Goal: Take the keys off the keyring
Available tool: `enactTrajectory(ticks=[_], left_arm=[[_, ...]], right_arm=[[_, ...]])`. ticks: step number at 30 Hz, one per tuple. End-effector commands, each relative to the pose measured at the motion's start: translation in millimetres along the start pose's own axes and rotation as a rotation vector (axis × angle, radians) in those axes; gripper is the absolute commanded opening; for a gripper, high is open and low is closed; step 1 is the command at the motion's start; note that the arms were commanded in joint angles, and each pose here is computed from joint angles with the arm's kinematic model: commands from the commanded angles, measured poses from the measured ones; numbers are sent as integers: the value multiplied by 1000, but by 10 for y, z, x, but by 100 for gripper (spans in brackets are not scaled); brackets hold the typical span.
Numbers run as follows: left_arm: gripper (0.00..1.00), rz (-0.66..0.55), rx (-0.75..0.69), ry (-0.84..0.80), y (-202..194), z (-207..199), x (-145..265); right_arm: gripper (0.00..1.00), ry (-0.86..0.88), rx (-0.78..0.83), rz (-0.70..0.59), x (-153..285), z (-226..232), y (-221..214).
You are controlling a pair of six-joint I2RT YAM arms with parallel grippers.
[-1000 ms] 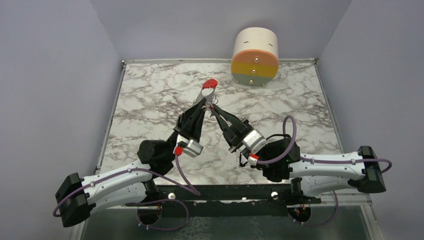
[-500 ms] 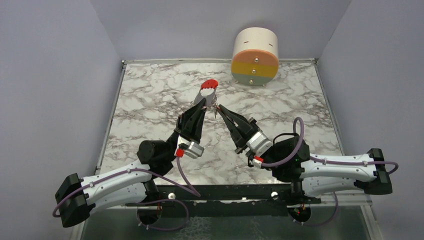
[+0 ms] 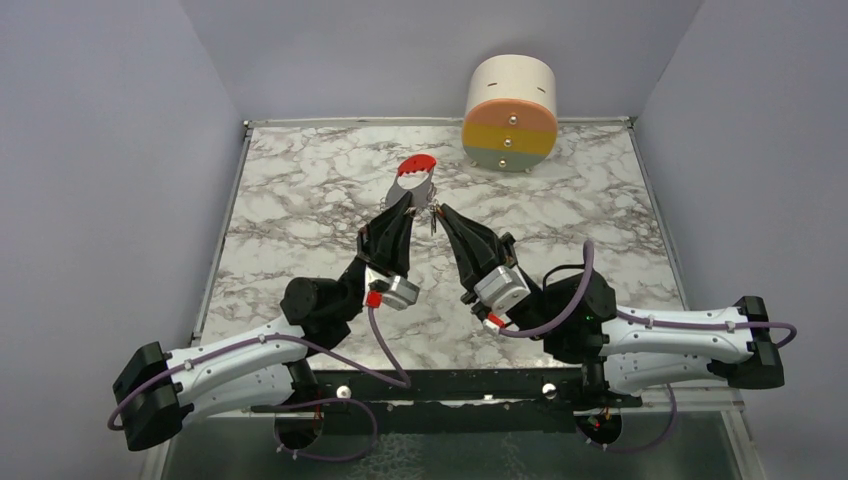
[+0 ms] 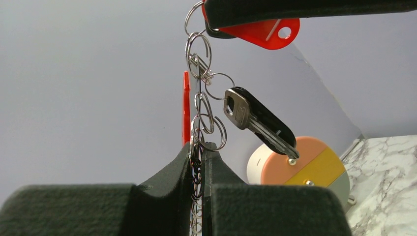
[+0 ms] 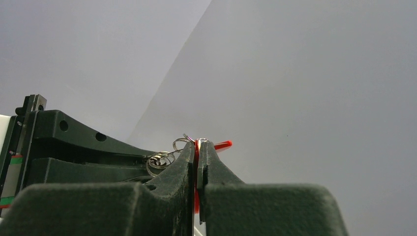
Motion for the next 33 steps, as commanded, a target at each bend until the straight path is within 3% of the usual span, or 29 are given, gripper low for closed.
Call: enactTrajectory(ticks=[1, 7, 12, 15, 28, 33], left_arm=[[3, 209, -61, 25, -249, -47, 103], [22, 210, -36, 6, -269, -88, 141], [51, 165, 64, -50, -150, -60, 154], [62, 158, 97, -84, -76, -18, 139], [65, 125, -4, 25, 194, 370, -285], [66, 61, 64, 149, 291, 717, -535]], right_arm=[[2, -287, -58, -164, 49, -738, 405], [1, -311, -27, -162, 84, -807, 414], [1, -330, 15, -146, 90, -820, 400], [1, -332, 14, -147, 110, -836, 400], [2, -224, -6, -149, 190, -851, 408], [1, -188, -24, -156, 223, -856, 414]])
Point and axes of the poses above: each gripper's point midway between its finger pads, its own x axis back along the fingers, its own z axis along the line the jaws close on, y = z × x, the point moved 10 cm from there along x, back along the fingers, and after that the axes turned 2 degrees about x, right-handed, at the moved point
